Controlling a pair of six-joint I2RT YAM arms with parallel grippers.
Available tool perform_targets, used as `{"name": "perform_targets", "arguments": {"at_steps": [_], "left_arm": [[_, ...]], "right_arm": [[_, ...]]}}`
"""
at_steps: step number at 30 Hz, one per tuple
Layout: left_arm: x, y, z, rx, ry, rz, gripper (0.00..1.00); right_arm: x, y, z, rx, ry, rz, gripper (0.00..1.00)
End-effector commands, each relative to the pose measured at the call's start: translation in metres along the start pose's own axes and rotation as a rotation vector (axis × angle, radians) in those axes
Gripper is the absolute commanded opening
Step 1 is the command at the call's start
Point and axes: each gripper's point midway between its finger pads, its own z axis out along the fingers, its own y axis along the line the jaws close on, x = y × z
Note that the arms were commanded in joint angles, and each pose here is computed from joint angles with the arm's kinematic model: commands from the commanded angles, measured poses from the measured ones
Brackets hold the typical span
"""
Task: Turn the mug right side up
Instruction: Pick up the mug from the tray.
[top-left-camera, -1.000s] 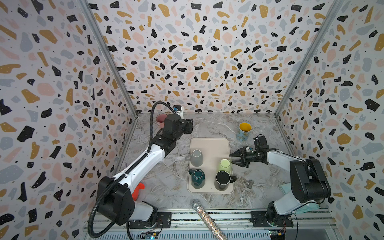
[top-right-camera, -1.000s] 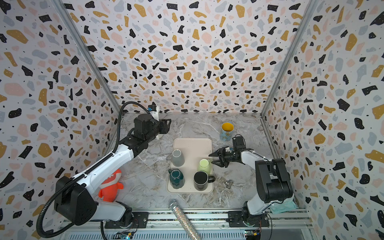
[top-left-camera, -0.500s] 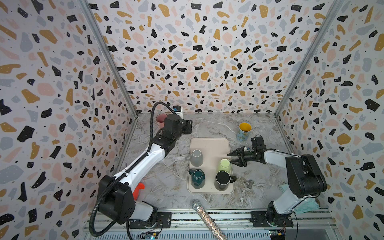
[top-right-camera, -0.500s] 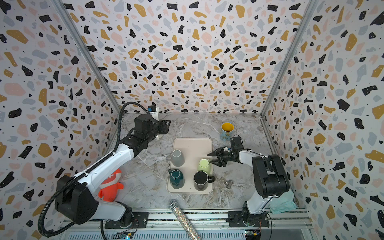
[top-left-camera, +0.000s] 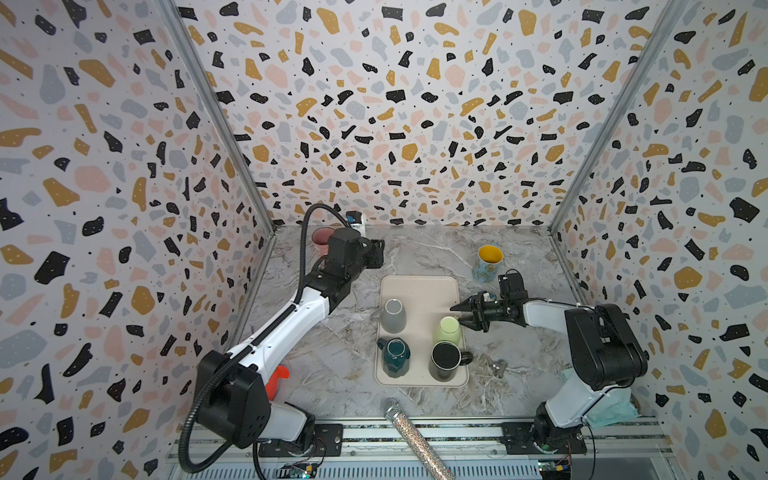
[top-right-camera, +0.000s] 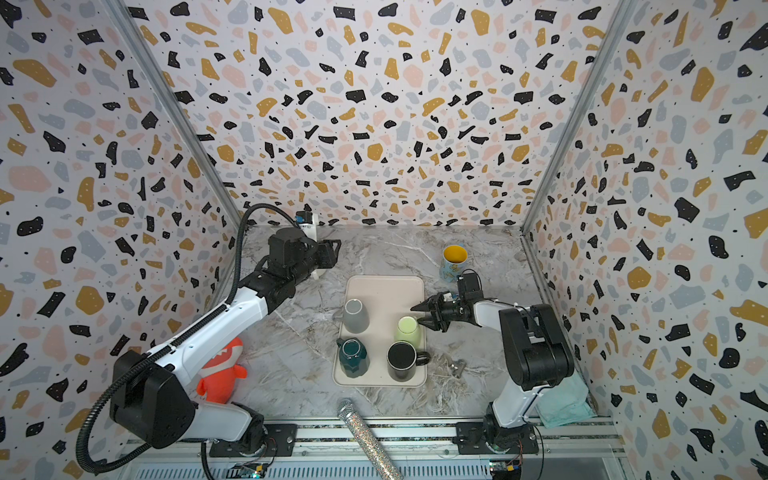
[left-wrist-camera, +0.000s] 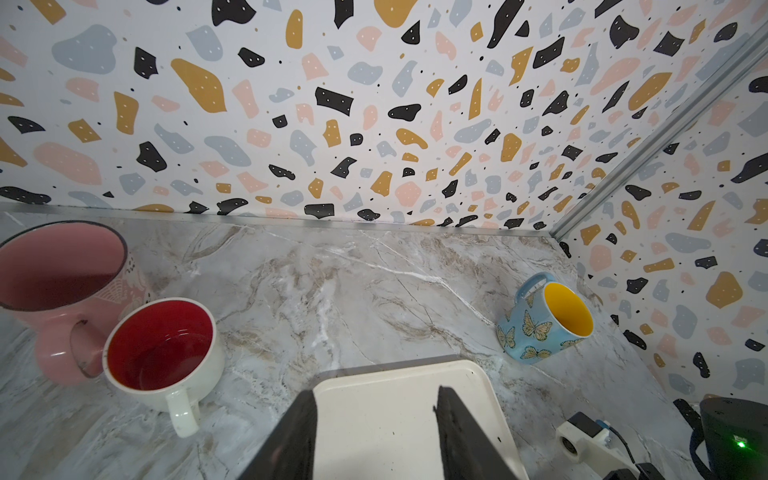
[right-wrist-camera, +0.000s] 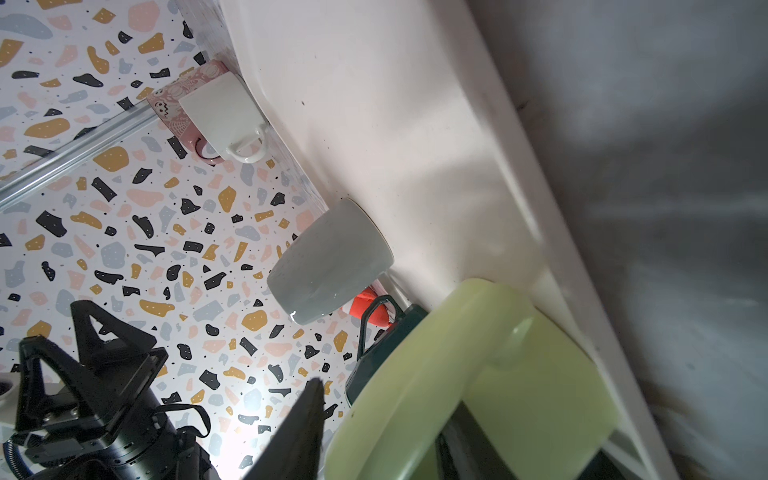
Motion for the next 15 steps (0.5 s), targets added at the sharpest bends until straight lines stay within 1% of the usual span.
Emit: {"name": "perform_targets", "arguments": {"at_steps": [1,5,8,15], "left_arm": [[-0.0169,-0.0026,-0.002,0.012,-0.043,0.011,0.47],[-0.0162,-0.0017,-0.0011,0.01,-0.041,0.01,0.47],[-0.0151,-0.0015,-0.0008,0.01,-0.038,0.01,0.47],[-0.015,0.0,0.0002,0.007,-0.038,0.008,0.47]], "right_arm": [[-0.0018,0.0123,0.0023,-0.021,0.008,-0.028,0.43],[-0.0034,0.0133,0.0036,-0.024,0.01,-0.032,0.39],[-0.0046,0.0134,0.0045,-0.026,0.013,-0.033,0.33],[-0.0112,0.0217,0.0061,-0.038,0.005,-0.05,0.17]]}}
